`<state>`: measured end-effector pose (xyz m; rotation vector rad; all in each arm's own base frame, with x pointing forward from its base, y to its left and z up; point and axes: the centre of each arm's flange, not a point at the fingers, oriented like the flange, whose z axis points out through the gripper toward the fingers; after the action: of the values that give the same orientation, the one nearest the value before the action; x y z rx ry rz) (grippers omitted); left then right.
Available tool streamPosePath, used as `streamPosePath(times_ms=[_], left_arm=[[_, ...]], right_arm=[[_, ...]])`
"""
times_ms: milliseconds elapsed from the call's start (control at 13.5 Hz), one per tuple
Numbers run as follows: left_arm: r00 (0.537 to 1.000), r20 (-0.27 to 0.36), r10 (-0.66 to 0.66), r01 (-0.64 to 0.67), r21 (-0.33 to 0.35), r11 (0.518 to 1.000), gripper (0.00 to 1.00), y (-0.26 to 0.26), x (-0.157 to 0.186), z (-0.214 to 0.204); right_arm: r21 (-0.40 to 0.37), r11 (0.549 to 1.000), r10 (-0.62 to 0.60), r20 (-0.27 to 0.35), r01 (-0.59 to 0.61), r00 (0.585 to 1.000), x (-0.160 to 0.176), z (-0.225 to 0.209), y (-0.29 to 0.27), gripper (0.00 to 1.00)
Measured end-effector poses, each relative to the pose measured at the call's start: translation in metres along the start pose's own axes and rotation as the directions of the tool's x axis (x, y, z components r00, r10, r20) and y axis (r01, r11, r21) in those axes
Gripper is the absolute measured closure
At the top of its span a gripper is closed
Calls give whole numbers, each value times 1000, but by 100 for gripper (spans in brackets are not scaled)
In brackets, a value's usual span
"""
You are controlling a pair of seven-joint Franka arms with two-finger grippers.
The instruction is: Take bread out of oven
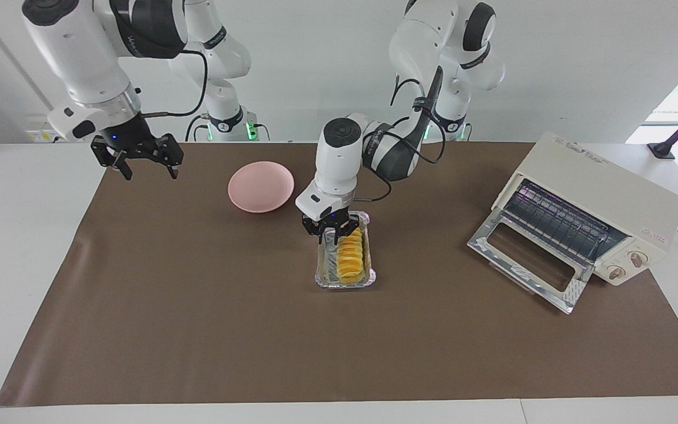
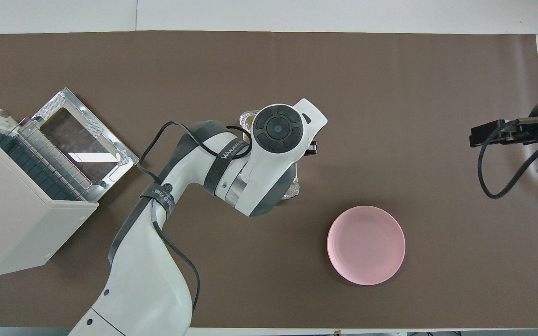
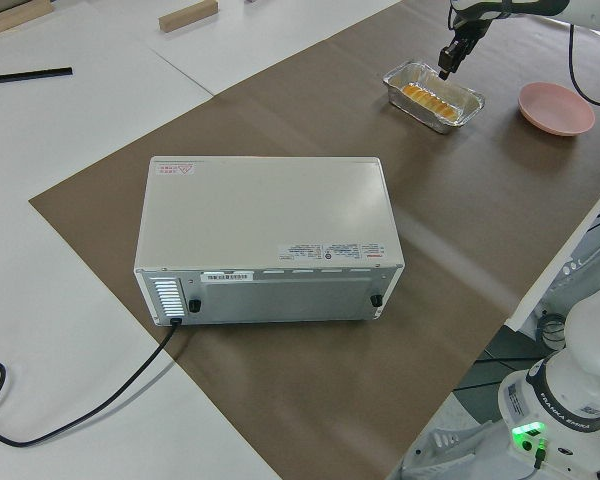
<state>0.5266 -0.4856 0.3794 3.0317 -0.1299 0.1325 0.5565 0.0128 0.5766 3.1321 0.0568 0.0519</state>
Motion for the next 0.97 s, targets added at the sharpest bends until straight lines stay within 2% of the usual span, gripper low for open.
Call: streamPosePath(times_ms=[148, 297, 445, 594, 742, 965], left_arm=[[1000, -9, -24, 24, 0, 1000, 26, -7, 9, -13], [996, 5, -90, 90, 14, 996, 2, -44, 28, -54], [983, 42, -178, 176, 40, 984, 0, -115, 50, -108], [980, 83, -180, 175, 56, 983, 0, -204, 67, -154], [981, 130, -147, 140, 63, 988, 0, -273, 72, -177], [975, 163, -148, 136, 82, 987, 0, -339, 72, -196]], right_arm=[[1, 999, -38, -7, 38, 999, 7, 19, -21, 0], [3, 997, -74, -12, 74, 997, 18, 38, -42, 0], [5, 992, -126, -9, 126, 992, 28, 61, -77, 0], [10, 985, -170, 9, 170, 985, 35, 84, -131, 0], [11, 992, -129, 22, 128, 991, 36, 102, -200, 0], [39, 999, -39, 31, 38, 999, 45, 121, -276, 0]])
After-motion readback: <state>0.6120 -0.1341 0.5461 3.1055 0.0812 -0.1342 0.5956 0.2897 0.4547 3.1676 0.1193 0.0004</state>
